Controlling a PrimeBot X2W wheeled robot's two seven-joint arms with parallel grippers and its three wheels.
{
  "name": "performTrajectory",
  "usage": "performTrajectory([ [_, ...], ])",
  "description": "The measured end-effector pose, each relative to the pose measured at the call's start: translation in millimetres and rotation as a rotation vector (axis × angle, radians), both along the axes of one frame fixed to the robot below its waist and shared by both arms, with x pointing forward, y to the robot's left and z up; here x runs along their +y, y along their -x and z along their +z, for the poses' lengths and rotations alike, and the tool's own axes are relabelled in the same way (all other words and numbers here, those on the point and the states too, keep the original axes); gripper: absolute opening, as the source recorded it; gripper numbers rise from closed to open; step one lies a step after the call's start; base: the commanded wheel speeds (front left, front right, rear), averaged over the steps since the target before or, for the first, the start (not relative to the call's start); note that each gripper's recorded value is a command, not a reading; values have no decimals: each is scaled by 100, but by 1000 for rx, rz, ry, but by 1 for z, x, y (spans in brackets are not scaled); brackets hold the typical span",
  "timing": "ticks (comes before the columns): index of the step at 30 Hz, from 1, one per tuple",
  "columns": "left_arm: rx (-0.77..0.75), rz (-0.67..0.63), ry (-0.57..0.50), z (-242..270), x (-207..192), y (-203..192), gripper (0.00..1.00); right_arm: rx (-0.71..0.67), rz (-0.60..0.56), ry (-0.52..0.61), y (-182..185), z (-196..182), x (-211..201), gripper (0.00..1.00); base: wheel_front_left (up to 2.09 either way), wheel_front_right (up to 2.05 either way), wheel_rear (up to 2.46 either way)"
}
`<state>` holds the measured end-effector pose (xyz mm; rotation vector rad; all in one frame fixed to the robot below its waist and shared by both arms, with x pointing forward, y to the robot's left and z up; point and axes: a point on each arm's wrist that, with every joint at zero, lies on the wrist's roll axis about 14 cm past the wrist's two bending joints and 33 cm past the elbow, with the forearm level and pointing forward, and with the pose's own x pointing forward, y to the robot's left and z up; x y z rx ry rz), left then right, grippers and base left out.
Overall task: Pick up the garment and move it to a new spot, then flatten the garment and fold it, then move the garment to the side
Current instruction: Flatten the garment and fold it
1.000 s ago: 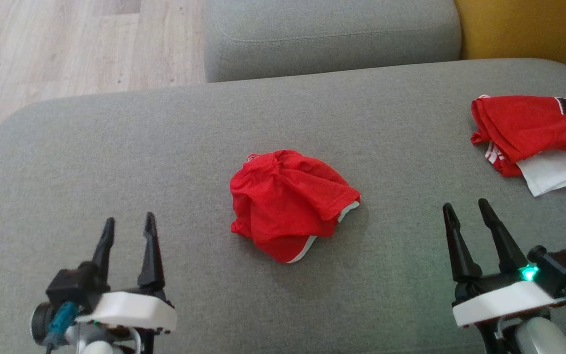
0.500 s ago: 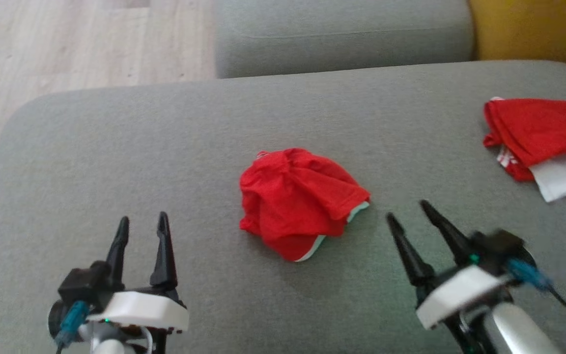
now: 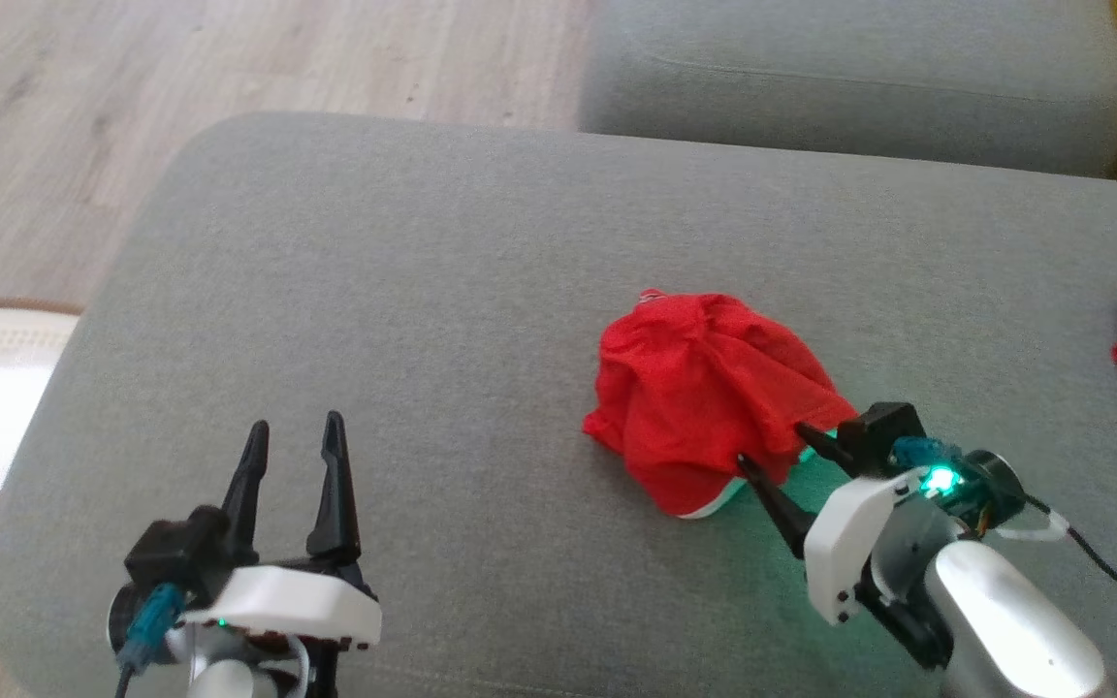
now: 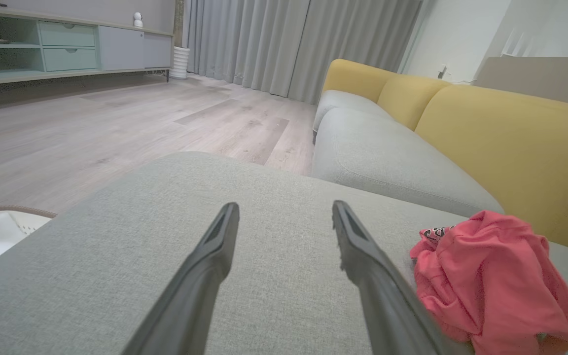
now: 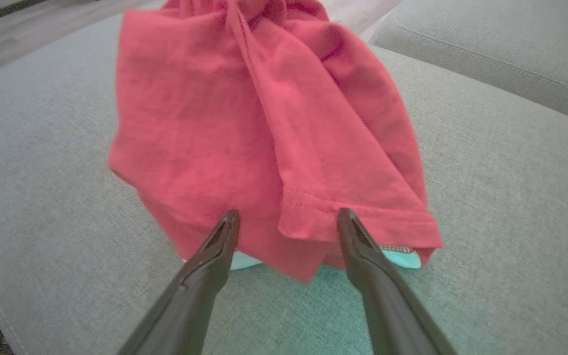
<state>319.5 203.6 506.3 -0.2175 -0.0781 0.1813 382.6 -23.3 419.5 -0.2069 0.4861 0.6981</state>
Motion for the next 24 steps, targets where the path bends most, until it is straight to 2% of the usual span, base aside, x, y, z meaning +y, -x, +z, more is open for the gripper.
performTrajectory([
  [2, 3, 17, 1, -1, 5, 3, 100, 4, 1, 13, -6, -3, 1, 99, 0, 0, 0],
  [3, 4, 24, 2, -1, 8, 4, 100, -8, 1, 17, -11, -2, 2, 77, 0, 0, 0],
  [4, 6, 34, 1, -2, 11, 5, 100, -19, 2, 21, -15, -1, 2, 45, 0, 0, 0],
  [5, 7, 41, 1, -2, 13, 5, 100, -28, 1, 19, -18, 1, 3, 6, 0, 0, 0],
  [6, 7, 43, 1, -2, 14, 5, 100, -38, 1, 19, -21, 3, 4, 0, 0, 0, 0],
  [12, 0, 13, 4, -1, 6, -1, 100, -73, -28, 4, -23, 13, -5, 0, 0, 0, 0],
  [19, -8, -41, 13, 2, -11, -11, 100, -73, -55, -64, -25, 54, -20, 0, 0, 0, 0],
  [24, 4, -65, 24, -2, -18, -17, 100, -101, -64, -96, -38, 117, -46, 0, 0, 0, 0],
])
